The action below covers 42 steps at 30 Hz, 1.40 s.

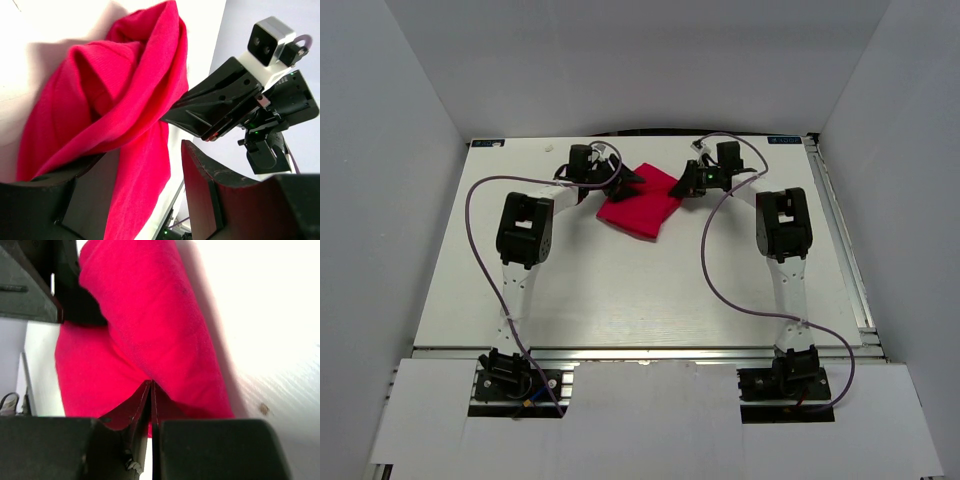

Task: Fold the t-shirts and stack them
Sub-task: Smooth out wrinkles on the folded tshirt

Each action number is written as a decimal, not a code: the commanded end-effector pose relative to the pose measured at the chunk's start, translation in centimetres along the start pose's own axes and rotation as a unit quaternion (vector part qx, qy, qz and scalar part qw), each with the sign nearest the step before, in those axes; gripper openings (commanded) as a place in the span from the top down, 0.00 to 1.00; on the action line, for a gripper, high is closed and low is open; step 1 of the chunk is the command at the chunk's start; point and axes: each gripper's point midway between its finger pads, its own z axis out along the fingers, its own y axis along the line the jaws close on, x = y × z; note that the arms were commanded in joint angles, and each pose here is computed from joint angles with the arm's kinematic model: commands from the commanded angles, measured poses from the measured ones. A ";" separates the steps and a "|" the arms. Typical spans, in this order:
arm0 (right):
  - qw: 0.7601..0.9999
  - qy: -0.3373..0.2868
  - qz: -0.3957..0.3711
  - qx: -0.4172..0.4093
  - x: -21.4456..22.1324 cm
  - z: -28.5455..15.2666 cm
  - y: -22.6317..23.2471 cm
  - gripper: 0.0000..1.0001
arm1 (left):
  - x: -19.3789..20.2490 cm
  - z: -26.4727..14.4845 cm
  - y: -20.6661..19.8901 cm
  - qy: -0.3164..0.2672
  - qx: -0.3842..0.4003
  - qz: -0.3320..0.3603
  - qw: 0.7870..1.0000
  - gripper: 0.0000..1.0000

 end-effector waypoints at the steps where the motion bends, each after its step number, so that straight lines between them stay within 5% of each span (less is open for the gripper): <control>1: 1.000 0.010 0.022 0.009 1.0 -2.4 -1.7 0.90 | -1.5 -1.3 -1.6 -0.020 0.014 0.012 1.000 0.36; 8: 0.990 -0.034 -0.075 -0.111 -4.5 -4.6 6.8 0.87 | -1.4 -3.2 -8.0 -0.002 0.096 0.068 0.993 0.36; 16: 0.983 -0.049 -0.101 -0.144 -6.5 -4.0 8.3 0.85 | 2.4 -5.9 -10.7 0.025 0.107 0.098 0.989 0.36; 25: 0.990 -0.039 -0.047 -0.129 -4.4 0.2 6.8 0.82 | 8.9 -2.6 -8.5 0.096 0.100 0.075 0.988 0.36; 42: 0.998 -0.050 0.024 -0.009 -2.8 2.3 0.5 0.85 | 10.8 0.4 0.9 0.108 0.010 0.022 0.994 0.37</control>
